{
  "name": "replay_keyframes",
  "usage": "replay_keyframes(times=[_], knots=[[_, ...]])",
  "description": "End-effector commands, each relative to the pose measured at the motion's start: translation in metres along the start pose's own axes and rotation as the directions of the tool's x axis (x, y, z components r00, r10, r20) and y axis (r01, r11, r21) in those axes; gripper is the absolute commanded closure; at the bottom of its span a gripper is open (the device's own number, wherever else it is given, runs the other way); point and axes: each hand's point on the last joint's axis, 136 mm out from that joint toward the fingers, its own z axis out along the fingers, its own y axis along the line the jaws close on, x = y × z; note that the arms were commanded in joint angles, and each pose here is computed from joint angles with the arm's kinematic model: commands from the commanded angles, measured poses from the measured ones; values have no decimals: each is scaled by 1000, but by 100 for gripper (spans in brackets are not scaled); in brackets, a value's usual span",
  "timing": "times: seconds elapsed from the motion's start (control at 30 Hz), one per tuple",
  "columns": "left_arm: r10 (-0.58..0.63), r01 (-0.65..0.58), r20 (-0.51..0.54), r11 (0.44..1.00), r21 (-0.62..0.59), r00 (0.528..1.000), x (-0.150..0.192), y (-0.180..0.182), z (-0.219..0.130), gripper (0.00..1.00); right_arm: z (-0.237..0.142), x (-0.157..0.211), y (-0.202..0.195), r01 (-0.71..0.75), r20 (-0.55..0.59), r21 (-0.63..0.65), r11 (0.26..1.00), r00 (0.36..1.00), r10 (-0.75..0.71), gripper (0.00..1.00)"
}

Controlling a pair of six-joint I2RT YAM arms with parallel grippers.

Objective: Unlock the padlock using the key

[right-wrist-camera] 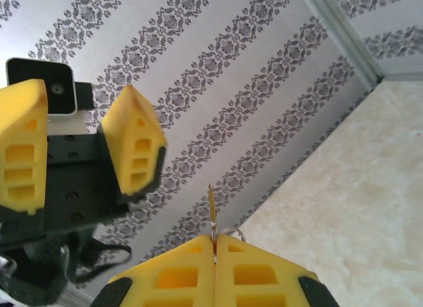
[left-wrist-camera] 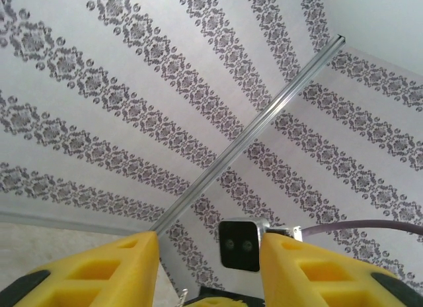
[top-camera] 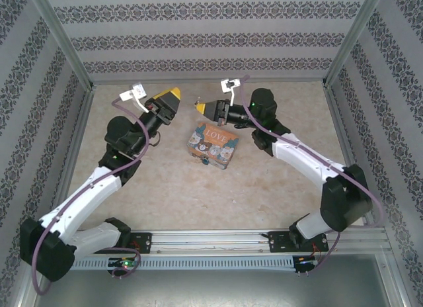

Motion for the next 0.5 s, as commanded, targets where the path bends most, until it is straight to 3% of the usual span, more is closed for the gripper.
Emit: replay_keyframes(times=[0.0,0.2,0.47], knots=[[126,-126,-127,992,9,984,4,-10,-9,55,-19,13,8,158,-90,7,987,984,-156,100],[296,-242,-286,947,210,911,23,-47,-27,48,-40,23,18,320,-188,9,947,931,-313,100],[310,-137,-469,920,366,827,57,-65,-32,45,-52,38,30,385,-264,-19,923,888,-376,100]])
